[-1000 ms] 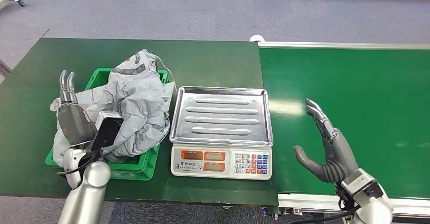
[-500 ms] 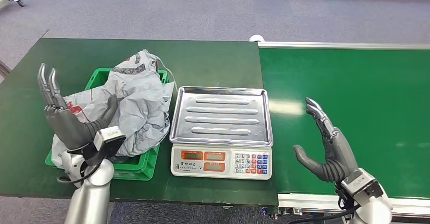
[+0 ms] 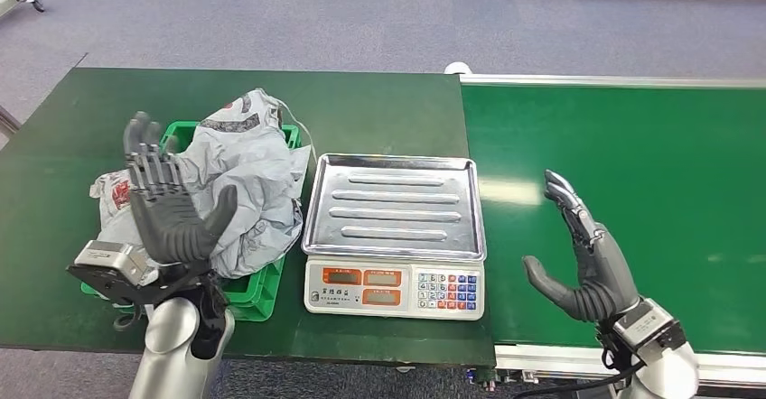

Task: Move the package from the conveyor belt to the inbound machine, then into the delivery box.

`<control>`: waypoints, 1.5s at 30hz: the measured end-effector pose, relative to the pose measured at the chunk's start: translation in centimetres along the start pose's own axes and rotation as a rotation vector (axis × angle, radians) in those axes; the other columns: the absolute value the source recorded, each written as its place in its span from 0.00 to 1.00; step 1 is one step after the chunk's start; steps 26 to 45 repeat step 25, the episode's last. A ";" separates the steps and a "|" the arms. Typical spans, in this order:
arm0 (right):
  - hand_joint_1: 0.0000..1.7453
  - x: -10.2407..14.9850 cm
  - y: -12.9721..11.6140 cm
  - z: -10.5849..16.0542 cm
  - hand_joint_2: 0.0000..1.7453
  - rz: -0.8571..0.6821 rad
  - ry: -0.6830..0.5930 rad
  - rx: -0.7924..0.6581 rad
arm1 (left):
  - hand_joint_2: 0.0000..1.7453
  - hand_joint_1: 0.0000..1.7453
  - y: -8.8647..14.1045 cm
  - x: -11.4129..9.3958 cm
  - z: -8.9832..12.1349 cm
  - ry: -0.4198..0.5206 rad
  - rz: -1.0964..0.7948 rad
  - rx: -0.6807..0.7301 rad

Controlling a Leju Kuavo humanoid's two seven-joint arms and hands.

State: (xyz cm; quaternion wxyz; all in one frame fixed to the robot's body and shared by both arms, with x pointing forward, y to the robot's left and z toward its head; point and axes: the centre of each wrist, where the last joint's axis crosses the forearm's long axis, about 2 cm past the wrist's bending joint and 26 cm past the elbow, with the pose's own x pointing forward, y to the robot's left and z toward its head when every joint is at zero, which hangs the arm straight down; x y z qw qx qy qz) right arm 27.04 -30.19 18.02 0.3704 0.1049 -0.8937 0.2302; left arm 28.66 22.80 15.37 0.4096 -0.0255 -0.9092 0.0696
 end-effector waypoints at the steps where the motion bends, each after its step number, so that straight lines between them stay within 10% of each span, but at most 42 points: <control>1: 0.00 -0.2 0.1 -0.1 1.00 -0.012 -0.005 0.002 | 1.00 0.00 -0.6 0.0 0.4 0.030 0.053 -0.040; 11: 0.00 -3.2 1.1 -1.0 1.00 -0.176 -0.004 0.021 | 1.00 0.00 -4.7 -1.3 3.6 0.247 0.243 -0.258; 45: 0.00 -5.7 1.2 -0.8 1.00 -0.333 0.001 -0.005 | 1.00 0.00 -5.2 -2.8 5.6 0.335 0.237 -0.285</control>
